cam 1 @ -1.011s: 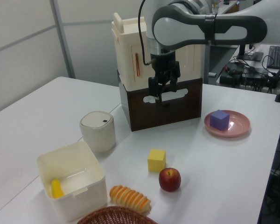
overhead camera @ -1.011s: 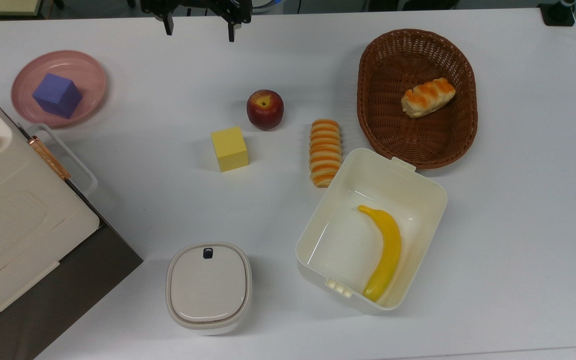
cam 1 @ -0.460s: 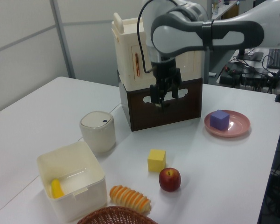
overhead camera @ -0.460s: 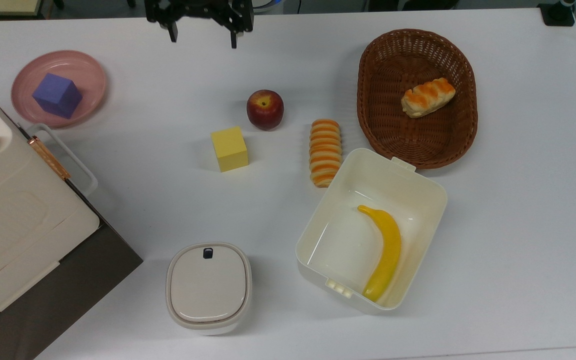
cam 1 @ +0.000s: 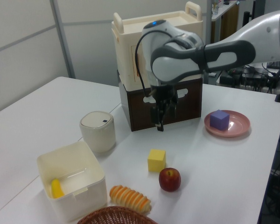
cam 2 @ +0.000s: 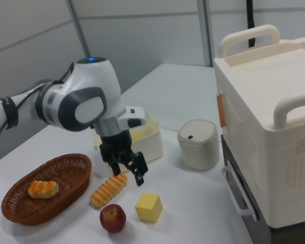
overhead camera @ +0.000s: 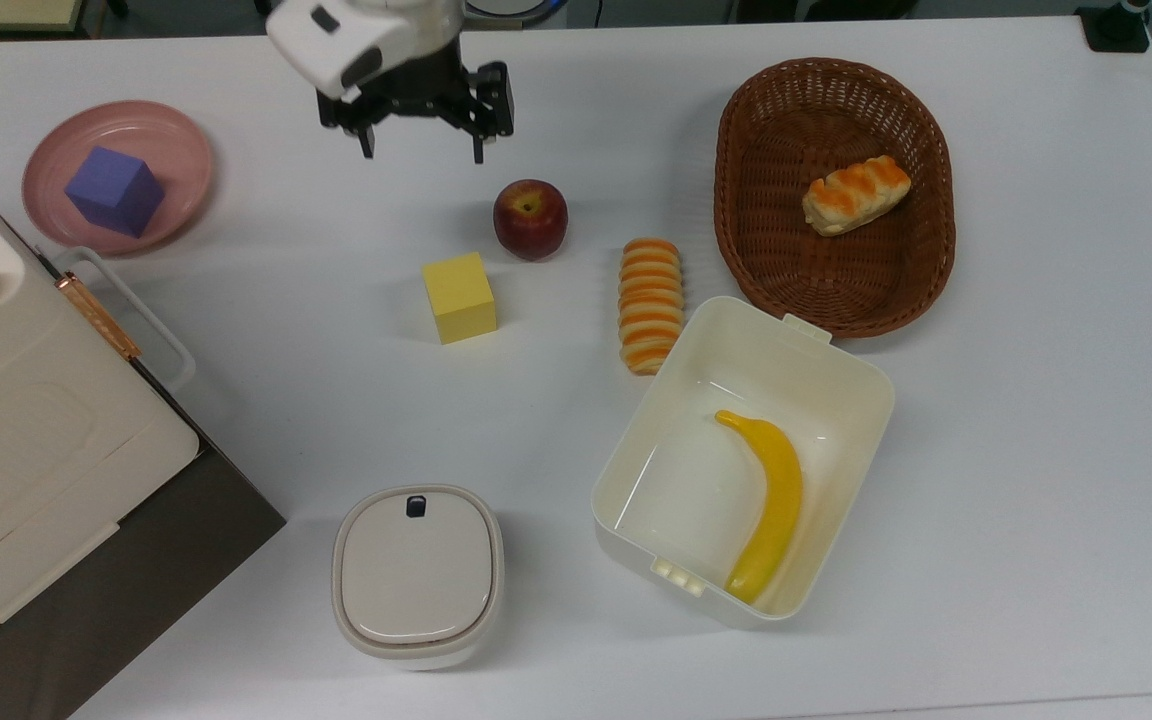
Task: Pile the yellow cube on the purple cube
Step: 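Lower the gripper onto the yellow cube and close on it, then lift the yellow cube and carry it over the purple cube on the plate, then lower the yellow cube onto the purple cube and open the gripper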
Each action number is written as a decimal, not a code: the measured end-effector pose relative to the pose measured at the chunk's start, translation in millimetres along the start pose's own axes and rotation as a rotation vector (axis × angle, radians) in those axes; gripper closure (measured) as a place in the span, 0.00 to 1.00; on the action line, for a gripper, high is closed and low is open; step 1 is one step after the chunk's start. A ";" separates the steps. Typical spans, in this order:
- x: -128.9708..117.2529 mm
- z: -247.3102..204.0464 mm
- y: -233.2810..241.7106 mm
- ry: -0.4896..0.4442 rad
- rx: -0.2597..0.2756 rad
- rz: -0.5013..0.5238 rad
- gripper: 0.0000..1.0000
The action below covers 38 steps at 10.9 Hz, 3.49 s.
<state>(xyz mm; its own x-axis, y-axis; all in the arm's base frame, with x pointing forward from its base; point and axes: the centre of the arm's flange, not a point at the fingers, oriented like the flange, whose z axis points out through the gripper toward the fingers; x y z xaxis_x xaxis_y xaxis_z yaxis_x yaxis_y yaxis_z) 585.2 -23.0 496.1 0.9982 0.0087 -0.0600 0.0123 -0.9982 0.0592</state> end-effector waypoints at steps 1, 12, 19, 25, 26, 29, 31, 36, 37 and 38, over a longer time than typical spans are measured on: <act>1.4 14.7 0.2 -0.008 0.001 -0.013 0.00; 51.6 180.6 -6.8 -0.051 -0.001 -0.101 0.06; 49.3 137.2 22.3 0.004 -0.010 -0.054 0.44; -17.4 82.5 180.9 -0.072 -0.084 0.130 0.44; -29.2 85.2 209.7 -0.082 -0.084 0.133 0.44; -70.1 95.1 291.1 -0.095 -0.068 0.115 0.44; -82.4 105.4 317.6 -0.090 -0.064 0.105 0.44; -72.2 129.9 327.1 -0.072 -0.067 0.100 0.39; -71.5 128.1 327.8 -0.069 -0.069 0.101 0.27; -71.0 126.4 328.3 -0.065 -0.071 0.101 0.11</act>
<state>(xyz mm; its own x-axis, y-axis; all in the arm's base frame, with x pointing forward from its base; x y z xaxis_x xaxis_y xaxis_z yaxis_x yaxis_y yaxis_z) 510.9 -358.9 393.9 0.9885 -0.0982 -0.1149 -0.0819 -0.9870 0.1386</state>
